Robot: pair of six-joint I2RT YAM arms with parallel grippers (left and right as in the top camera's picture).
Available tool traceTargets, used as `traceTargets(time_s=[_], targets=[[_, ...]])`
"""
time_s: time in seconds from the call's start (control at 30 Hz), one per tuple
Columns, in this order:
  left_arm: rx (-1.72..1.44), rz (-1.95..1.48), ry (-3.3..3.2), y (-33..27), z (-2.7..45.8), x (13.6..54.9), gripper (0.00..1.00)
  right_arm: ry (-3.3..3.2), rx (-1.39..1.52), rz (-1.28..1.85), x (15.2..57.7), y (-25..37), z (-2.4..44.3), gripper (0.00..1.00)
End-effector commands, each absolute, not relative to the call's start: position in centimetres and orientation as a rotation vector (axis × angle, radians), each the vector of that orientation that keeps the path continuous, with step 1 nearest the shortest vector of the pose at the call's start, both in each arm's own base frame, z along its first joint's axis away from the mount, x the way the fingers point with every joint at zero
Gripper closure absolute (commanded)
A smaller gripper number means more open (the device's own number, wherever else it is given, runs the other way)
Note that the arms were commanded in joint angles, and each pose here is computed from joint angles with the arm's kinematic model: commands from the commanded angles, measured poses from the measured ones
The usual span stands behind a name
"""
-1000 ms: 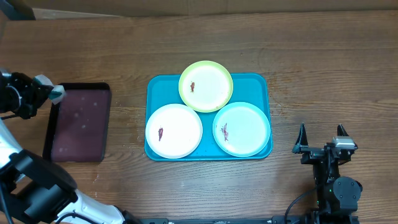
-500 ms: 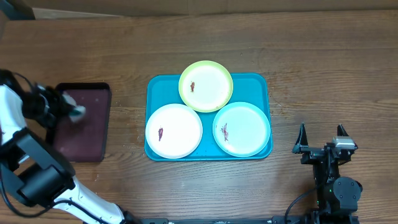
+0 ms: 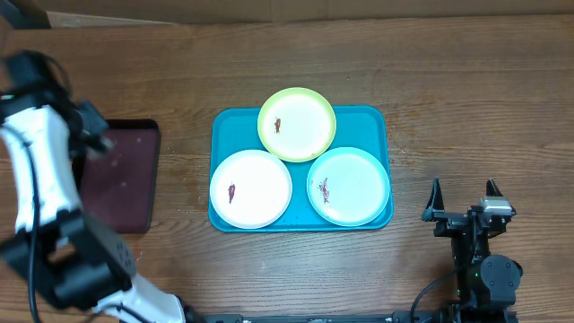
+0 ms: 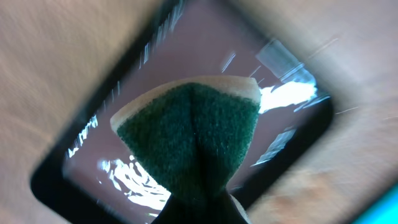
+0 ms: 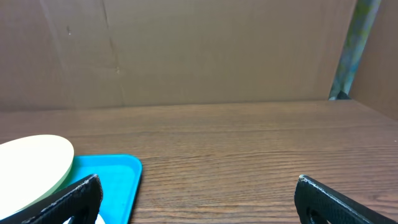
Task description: Clean dirty plates on tray and stack at the side
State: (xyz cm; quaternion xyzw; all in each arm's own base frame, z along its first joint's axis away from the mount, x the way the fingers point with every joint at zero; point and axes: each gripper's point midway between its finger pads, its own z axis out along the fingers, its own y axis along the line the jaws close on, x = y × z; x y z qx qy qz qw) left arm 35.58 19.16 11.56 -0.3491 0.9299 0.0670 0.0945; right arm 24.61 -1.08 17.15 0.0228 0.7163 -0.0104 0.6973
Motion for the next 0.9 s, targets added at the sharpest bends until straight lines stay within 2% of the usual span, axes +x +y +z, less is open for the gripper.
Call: traceTargets(time_s=[0.0,0.1,0.27,0.33,0.4,0.47,0.6,0.67,0.77,0.87], targets=[[-1.134,0.435,2.78,21.6,10.6,33.5,0.96,1.594,0.045,-0.018,24.6,-0.9,17.0,0.0],[-1.198,0.37,2.713,21.8,14.6,34.2,0.96,1.594,0.045,-0.019,24.6,-0.9,17.0,0.0],[-1.113,0.194,2.552,20.0,23.7,36.3,0.96,1.594,0.045,-0.018,24.6,-0.9,17.0,0.0],[-1.07,0.187,2.491,19.7,25.6,36.9,0.96,1.594,0.045,-0.019,24.6,-0.9,17.0,0.0],[-1.069,0.226,2.474,20.1,25.6,37.0,0.96,1.593,0.045,-0.018,24.6,-0.9,17.0,0.0],[-1.081,0.228,2.511,20.2,23.5,37.1,0.96,1.593,0.045,-0.018,24.6,-0.9,17.0,0.0],[-1.076,0.199,2.686,19.5,15.5,36.7,0.96,1.593,0.045,-0.018,24.6,-0.9,17.0,0.0],[-1.067,0.156,2.772,18.8,13.1,36.2,0.96,1.594,0.045,-0.018,24.6,-0.9,17.0,0.0],[-1.053,0.022,2.771,17.4,14.0,37.1,0.96,1.594,0.045,-0.018,24.6,-0.9,17.0,0.0],[-0.989,-0.103,2.675,16.3,19.6,38.7,0.96,1.593,0.045,-0.018,24.6,-0.9,17.0,0.0]])
